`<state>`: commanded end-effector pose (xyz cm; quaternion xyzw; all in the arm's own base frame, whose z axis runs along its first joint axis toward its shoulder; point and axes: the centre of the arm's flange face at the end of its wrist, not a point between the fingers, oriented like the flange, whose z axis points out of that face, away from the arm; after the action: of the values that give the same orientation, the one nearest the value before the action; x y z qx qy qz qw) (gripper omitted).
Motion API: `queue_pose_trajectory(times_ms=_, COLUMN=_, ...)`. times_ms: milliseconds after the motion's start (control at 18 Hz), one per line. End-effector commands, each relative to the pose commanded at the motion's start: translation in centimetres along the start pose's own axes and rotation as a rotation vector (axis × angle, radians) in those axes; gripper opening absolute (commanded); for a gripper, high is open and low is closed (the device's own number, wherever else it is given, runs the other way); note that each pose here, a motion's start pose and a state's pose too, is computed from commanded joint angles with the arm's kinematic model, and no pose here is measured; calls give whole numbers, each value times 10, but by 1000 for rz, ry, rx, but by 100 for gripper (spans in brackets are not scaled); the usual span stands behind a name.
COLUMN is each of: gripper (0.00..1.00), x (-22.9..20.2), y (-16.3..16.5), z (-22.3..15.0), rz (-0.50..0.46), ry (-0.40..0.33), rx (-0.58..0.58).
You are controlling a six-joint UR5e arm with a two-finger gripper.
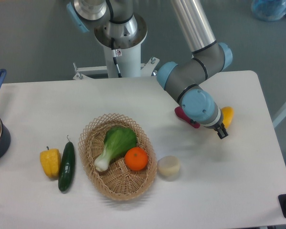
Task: Place the mango on the table
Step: 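Lower the mango onto the table beside the sweet potato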
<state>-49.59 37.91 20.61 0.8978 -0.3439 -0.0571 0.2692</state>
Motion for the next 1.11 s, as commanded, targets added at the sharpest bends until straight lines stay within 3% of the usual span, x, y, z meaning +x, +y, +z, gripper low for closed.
queue_pose_trajectory(times_ms=722, gripper=50, x=3, y=-18, z=7, rz=27, ry=21, rx=-34)
queue_pose_trajectory(times_ms=1111, gripper=61, x=2, y=-21, z=6, rz=29, ry=20, rx=-47)
